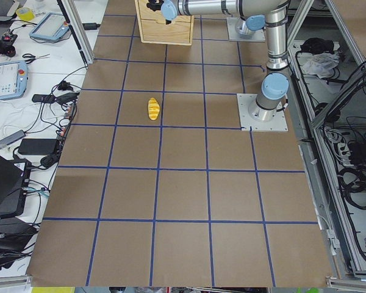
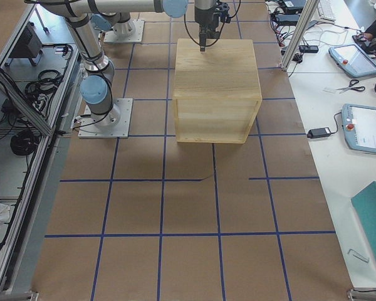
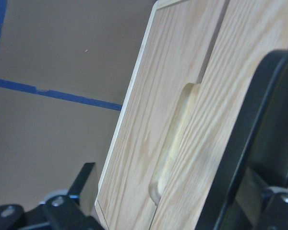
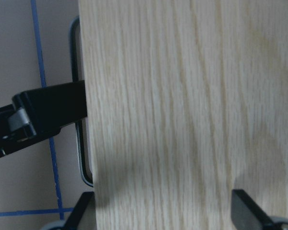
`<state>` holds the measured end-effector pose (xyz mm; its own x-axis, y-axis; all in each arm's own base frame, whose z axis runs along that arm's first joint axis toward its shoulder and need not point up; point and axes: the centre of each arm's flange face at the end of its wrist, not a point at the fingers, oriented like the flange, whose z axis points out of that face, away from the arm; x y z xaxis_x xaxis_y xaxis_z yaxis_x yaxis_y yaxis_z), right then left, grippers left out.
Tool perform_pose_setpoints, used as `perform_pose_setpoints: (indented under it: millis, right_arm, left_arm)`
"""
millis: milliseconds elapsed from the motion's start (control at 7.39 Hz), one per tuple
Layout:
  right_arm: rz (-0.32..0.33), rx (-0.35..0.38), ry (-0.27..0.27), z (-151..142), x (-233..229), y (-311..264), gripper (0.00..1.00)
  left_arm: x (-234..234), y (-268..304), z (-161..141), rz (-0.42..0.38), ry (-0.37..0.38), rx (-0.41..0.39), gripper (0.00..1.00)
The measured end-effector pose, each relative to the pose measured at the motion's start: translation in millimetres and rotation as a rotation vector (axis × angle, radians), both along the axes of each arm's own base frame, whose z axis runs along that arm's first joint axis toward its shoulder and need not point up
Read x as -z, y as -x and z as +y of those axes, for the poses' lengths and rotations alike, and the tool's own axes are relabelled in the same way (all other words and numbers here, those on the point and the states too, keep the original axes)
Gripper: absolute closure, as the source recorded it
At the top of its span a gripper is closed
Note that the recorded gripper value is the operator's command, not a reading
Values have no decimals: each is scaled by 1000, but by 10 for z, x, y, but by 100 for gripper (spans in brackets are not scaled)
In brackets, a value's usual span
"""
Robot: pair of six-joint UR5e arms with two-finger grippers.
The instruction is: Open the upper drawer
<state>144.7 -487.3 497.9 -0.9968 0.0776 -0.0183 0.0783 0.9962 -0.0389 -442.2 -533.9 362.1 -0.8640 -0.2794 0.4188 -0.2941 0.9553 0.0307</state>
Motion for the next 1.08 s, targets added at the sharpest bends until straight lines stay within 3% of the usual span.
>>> perform_pose_setpoints:
  millis: [1083]
  right_arm:
    - [0, 0, 0, 0, 0, 0, 0]
  left_arm:
    - [-53, -163, -99, -59, 31, -5, 0]
